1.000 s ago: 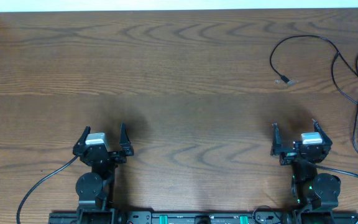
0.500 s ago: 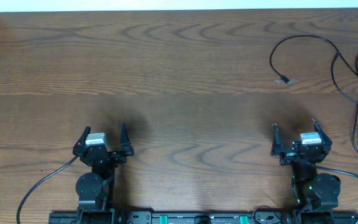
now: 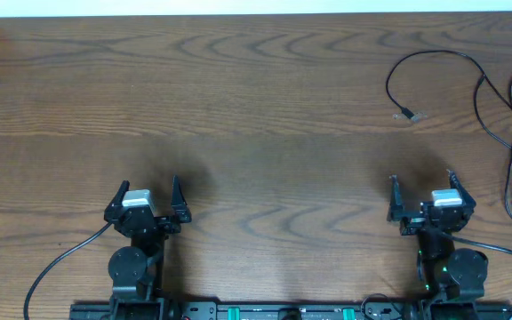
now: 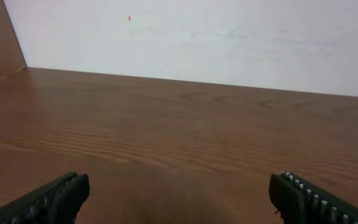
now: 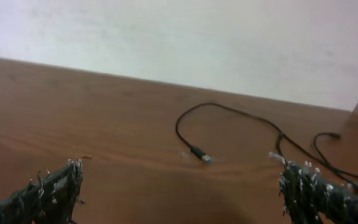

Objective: Untangle cables

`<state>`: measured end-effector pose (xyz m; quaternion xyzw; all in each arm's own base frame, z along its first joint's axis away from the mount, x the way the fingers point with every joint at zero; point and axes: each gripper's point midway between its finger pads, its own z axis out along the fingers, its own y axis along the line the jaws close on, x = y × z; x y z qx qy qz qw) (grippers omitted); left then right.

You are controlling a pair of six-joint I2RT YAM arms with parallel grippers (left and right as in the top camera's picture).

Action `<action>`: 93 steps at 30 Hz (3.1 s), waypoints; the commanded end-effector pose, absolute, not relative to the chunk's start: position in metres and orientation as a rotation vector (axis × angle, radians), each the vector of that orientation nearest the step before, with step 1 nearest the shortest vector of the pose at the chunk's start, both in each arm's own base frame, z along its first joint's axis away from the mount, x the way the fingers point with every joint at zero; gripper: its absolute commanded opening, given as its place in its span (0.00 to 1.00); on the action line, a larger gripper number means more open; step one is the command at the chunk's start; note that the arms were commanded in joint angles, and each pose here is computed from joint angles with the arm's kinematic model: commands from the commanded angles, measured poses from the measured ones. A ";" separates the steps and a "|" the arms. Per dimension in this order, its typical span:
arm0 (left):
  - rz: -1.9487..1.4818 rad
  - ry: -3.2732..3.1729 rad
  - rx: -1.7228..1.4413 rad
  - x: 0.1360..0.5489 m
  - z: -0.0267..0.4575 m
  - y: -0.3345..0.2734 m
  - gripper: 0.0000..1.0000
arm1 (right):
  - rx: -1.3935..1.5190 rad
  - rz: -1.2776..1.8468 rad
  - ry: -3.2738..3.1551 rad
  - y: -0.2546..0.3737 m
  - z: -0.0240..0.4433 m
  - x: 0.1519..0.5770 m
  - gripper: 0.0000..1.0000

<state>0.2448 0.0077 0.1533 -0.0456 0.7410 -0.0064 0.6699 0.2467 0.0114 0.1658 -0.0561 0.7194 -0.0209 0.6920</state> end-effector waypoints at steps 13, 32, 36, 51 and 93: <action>0.009 1.726 -0.112 0.243 0.136 0.011 0.98 | -0.136 -0.059 1.522 0.014 0.185 0.246 0.99; 0.009 1.726 -0.112 0.243 0.136 0.011 0.98 | -0.145 -0.073 1.641 0.011 0.156 0.246 0.99; 0.008 1.726 -0.112 0.243 0.136 0.011 0.98 | -0.144 -0.073 1.642 0.010 0.156 0.246 0.99; 0.009 1.726 -0.112 0.243 0.136 0.011 0.98 | -0.100 -0.091 1.645 0.001 0.156 0.246 0.99; 0.009 1.726 -0.112 0.243 0.136 0.011 0.98 | -0.086 -0.070 1.646 0.002 0.156 0.246 0.99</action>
